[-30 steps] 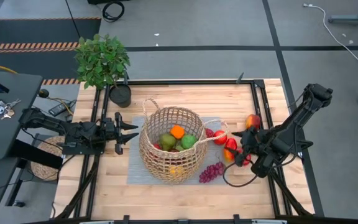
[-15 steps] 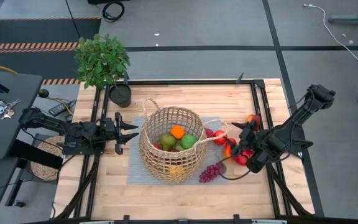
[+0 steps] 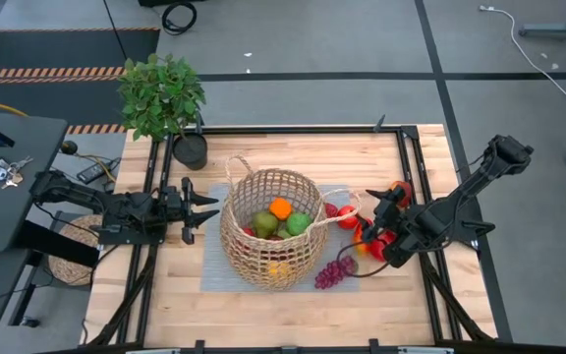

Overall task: Build produce basket
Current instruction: Put the top red apple into the basket

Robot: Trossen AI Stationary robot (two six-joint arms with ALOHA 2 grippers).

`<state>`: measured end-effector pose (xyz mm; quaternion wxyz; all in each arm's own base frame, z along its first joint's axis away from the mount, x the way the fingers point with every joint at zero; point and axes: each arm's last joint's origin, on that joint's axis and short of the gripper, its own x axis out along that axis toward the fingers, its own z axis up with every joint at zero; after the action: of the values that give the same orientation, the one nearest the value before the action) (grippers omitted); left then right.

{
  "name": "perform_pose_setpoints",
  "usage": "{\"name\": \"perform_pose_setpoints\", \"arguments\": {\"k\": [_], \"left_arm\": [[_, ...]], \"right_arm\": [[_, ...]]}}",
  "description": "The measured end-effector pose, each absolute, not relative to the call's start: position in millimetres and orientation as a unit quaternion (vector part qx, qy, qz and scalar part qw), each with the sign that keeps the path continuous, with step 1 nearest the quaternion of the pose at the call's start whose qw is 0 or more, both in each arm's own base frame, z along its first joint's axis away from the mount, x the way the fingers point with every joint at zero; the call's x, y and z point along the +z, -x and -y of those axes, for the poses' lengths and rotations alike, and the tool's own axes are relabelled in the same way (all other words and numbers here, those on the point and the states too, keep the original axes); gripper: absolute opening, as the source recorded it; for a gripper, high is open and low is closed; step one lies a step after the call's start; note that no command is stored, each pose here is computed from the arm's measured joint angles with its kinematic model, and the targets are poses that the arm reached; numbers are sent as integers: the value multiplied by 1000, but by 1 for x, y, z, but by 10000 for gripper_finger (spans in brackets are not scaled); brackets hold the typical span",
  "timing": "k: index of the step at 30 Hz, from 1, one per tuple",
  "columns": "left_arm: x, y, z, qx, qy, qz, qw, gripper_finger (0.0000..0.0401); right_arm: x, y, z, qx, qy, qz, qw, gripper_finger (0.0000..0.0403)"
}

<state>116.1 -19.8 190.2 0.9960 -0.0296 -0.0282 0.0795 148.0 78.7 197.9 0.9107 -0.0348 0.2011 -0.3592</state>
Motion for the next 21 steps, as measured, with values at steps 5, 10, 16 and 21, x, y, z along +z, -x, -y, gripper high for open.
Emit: {"name": "perform_pose_setpoints", "arguments": {"k": [5,10,16,21], "left_arm": [[190,-116,20,80,30,28,996,151],[190,-116,20,80,30,28,996,151],[190,-116,20,80,30,29,996,148],[190,-116,20,80,30,28,996,152]], "right_arm": [[194,-148,-72,-368,50,-224,901,361],[195,-153,-60,-370,41,-273,887,361],[193,-156,-49,-349,23,-338,874,360],[193,-165,-41,-326,11,-367,871,352]]}}
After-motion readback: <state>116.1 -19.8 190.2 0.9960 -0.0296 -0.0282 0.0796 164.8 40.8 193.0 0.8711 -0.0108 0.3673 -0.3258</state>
